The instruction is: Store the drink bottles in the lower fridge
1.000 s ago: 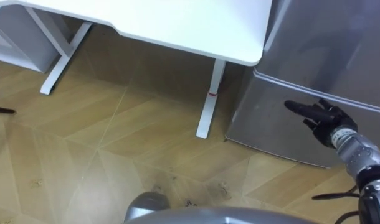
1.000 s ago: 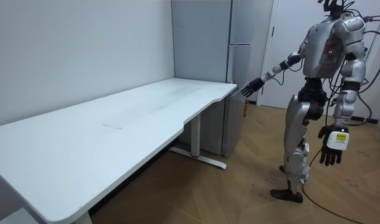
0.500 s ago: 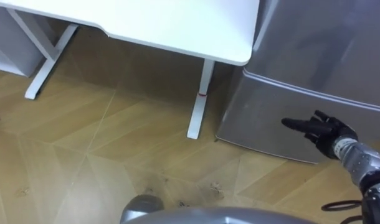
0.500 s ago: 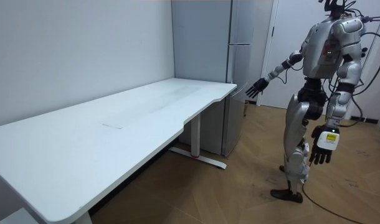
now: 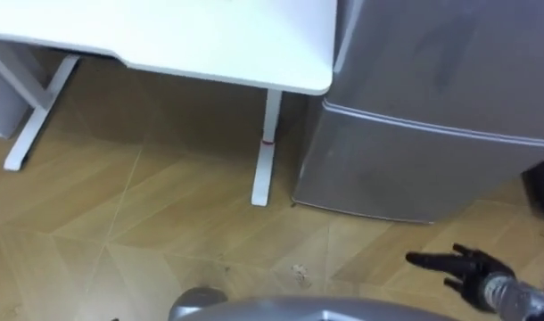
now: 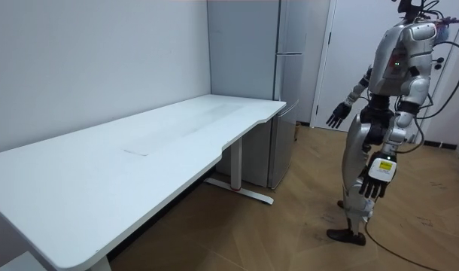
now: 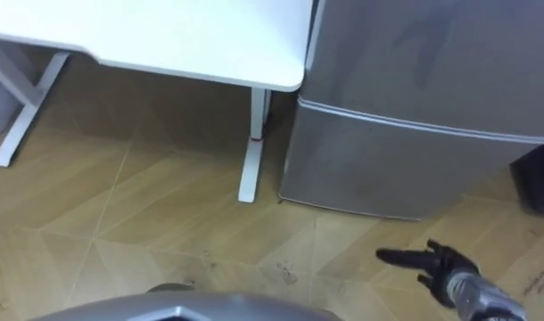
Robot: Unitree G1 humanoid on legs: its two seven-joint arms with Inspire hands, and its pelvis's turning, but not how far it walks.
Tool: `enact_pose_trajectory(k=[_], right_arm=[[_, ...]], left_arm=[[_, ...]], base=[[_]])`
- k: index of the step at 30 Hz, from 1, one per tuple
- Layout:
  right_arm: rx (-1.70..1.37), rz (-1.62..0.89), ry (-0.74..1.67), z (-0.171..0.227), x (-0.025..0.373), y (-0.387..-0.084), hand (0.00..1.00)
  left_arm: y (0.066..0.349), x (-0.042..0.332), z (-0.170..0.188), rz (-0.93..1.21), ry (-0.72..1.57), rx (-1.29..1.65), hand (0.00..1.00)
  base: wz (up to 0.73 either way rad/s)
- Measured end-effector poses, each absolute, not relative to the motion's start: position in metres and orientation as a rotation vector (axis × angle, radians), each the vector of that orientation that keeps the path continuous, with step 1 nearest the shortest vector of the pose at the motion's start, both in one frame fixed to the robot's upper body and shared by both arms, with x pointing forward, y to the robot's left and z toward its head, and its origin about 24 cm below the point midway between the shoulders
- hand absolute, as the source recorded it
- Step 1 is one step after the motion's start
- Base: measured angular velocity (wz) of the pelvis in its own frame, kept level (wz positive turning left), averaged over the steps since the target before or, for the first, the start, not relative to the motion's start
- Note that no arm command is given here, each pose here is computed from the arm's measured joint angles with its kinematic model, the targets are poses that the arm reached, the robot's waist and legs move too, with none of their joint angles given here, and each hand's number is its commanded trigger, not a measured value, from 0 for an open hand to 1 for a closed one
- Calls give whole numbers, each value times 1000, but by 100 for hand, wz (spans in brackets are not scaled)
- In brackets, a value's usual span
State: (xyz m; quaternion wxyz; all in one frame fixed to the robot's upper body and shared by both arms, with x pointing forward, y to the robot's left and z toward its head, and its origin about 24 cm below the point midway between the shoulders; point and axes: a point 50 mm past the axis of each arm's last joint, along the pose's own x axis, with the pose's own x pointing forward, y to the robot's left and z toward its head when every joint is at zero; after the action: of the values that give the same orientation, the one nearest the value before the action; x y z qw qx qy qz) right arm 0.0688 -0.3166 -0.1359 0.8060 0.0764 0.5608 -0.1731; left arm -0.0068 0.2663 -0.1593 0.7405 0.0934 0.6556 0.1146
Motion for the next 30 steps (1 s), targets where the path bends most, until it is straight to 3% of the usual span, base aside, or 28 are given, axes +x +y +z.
enact_pose_trajectory(k=[19,30], right_arm=[[208,-247,1325,-163,29,-259,0],[275,-257,1323,-166,26,-250,0]], left_arm=[[263,40,-159,255,1307,230,0],[260,40,-160,251,1295,242,0]], base=[[-6],[-5]])
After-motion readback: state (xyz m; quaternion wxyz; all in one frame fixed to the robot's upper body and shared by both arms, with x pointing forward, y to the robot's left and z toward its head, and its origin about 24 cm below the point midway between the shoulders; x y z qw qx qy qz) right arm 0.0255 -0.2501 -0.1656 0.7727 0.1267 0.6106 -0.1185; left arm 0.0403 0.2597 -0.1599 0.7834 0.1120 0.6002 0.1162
